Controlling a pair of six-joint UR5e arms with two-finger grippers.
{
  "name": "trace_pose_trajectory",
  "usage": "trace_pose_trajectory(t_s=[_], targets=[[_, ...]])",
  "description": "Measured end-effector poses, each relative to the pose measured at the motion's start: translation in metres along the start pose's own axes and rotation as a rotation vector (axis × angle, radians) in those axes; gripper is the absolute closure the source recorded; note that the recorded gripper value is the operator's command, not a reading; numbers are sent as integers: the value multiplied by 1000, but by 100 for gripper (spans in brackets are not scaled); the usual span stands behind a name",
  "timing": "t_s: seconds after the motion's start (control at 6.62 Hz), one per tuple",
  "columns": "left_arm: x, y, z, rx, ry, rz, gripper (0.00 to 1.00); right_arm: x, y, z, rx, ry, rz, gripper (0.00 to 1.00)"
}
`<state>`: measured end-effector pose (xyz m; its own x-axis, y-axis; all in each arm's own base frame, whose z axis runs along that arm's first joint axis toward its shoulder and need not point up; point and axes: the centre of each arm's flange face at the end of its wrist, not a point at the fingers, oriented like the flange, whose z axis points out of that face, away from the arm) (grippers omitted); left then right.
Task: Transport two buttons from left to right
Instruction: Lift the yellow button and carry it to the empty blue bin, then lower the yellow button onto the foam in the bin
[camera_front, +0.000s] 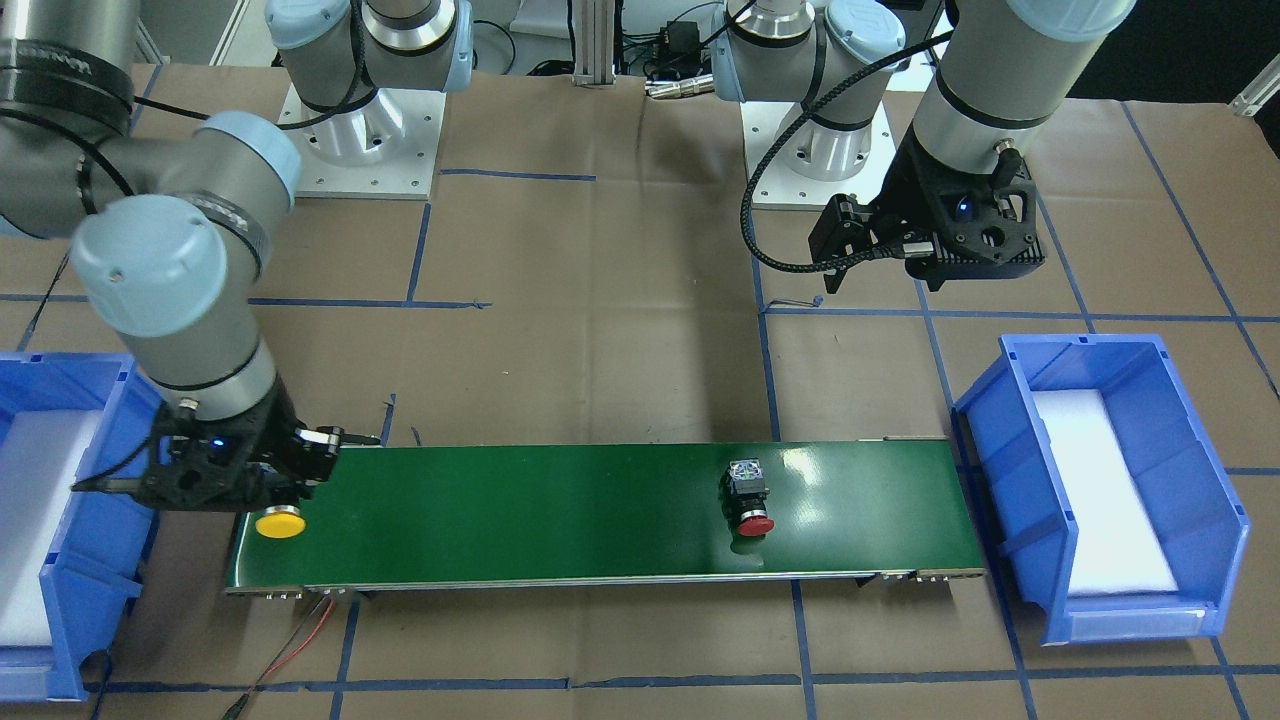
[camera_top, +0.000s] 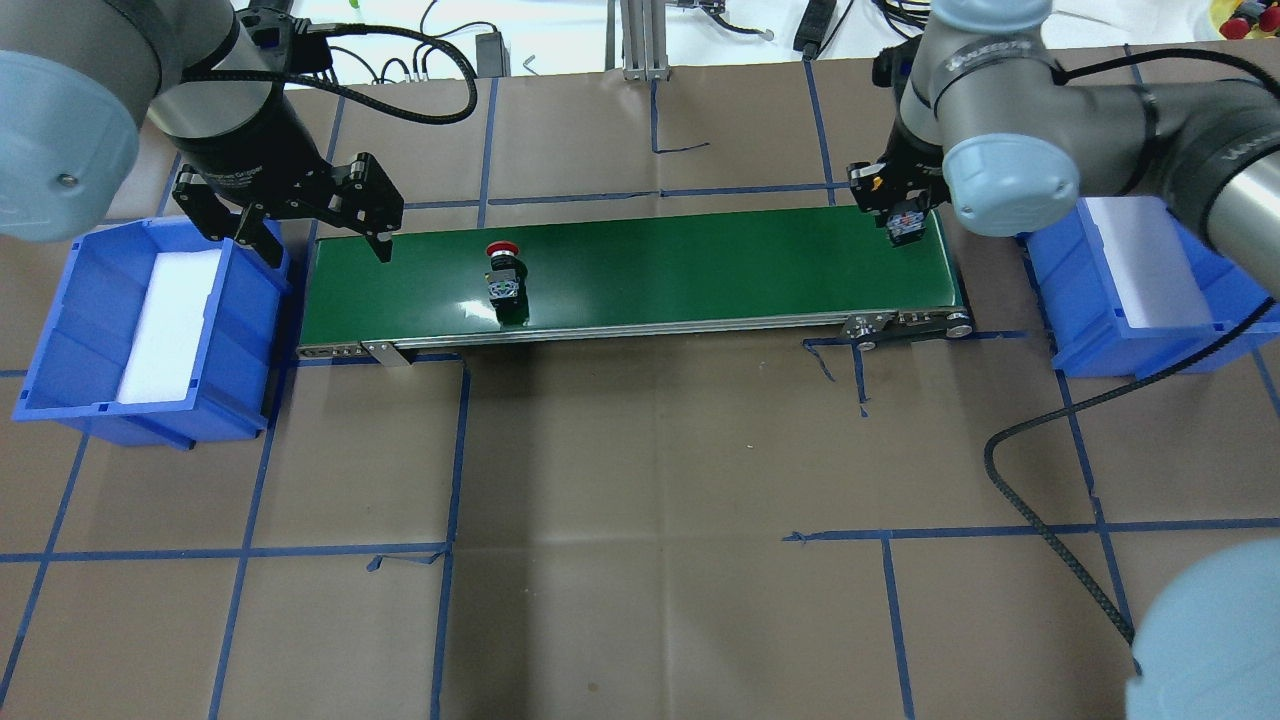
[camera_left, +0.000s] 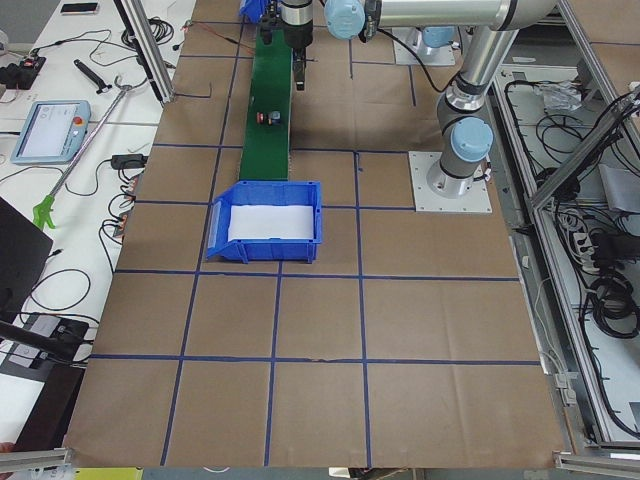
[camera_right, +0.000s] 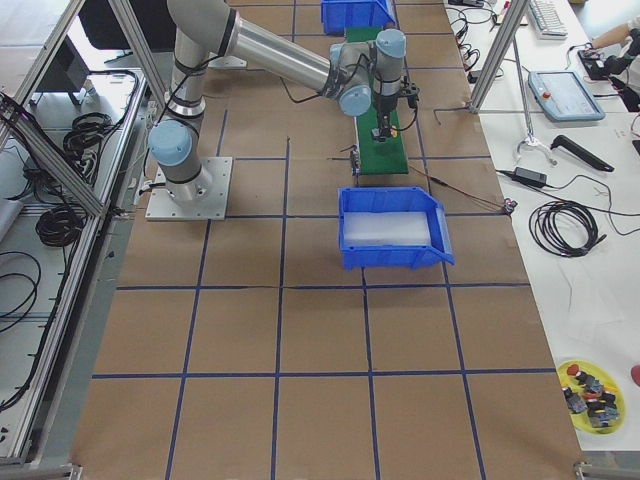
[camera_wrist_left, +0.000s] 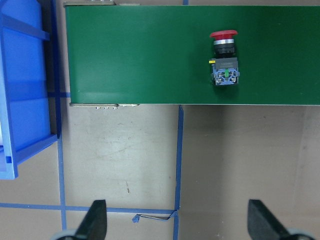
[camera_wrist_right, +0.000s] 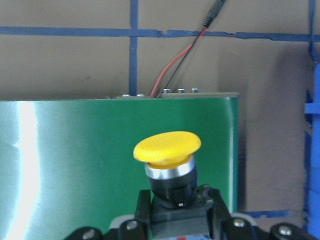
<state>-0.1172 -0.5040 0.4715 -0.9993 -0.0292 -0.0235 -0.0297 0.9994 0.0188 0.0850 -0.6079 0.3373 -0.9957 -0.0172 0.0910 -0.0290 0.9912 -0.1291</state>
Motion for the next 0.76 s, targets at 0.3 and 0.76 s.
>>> trace_pose_trajectory(t_s=[0.3, 0.76], targets=[[0, 1, 0, 1, 1, -1, 0, 127, 21, -39, -27, 21, -39, 94], [0, 0, 2, -3, 0, -1, 0, 276, 60, -29, -51, -3, -57, 95]])
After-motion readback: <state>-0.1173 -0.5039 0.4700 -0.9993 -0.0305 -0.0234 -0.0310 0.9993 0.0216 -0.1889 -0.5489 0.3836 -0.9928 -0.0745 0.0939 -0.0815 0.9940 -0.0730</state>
